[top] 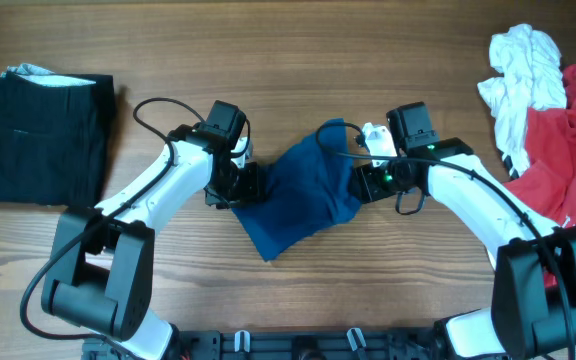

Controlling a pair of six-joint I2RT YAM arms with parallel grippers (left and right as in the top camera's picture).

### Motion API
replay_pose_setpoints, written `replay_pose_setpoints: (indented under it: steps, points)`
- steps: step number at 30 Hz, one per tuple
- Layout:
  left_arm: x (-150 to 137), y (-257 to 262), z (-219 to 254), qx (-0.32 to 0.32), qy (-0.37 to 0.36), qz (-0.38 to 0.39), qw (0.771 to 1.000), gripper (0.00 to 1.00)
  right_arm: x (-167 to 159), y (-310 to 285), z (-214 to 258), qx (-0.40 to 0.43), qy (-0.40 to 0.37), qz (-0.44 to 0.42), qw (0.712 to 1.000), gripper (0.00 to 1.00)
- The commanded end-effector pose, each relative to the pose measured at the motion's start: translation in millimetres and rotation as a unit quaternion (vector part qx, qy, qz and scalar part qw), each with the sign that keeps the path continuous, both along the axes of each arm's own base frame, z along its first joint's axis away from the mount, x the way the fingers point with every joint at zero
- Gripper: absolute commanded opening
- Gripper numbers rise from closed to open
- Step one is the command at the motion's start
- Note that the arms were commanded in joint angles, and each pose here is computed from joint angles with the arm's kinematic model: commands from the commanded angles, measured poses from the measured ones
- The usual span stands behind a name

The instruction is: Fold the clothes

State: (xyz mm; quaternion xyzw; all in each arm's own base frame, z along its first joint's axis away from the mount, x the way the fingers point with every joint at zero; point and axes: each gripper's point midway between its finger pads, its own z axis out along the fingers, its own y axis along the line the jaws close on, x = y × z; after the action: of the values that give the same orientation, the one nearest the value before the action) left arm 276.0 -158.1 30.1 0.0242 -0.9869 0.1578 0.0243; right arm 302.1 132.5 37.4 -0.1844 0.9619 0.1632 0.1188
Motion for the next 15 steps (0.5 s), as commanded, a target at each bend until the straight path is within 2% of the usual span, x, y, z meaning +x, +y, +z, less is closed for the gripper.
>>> replay_pose_setpoints:
  steps: [1, 3, 9, 11, 13, 15]
  points:
    - [-5.2, 1.6, -4.9, 0.007, 0.009, 0.001, 1.0, 0.45, -4.7, 14.1, -1.1, 0.021, 0.007, 0.016, 1.0, 0.59]
    - [-5.5, 1.6, -4.9, 0.007, 0.01, 0.001, 1.0, 0.46, -4.8, 14.1, -1.1, 0.021, 0.007, 0.015, 1.0, 0.57]
    - [-5.5, 1.6, -4.9, 0.007, 0.01, 0.001, 1.0, 0.46, -4.8, 13.9, -1.2, 0.021, 0.007, 0.014, 1.0, 0.04]
    - [-5.5, 1.6, -4.9, 0.007, 0.01, 0.001, 1.0, 0.46, -3.5, 4.4, -3.9, -0.003, 0.01, -0.008, 1.0, 0.04]
    - [-5.4, 1.7, -5.0, 0.007, 0.01, 0.001, 1.0, 0.46, 6.7, -20.3, -3.8, -0.045, 0.007, -0.092, 0.995, 0.04]
    - [-5.5, 1.6, -4.9, 0.007, 0.01, 0.001, 1.0, 0.46, 22.8, -37.9, 10.7, -0.041, -0.018, -0.144, 0.989, 0.04]
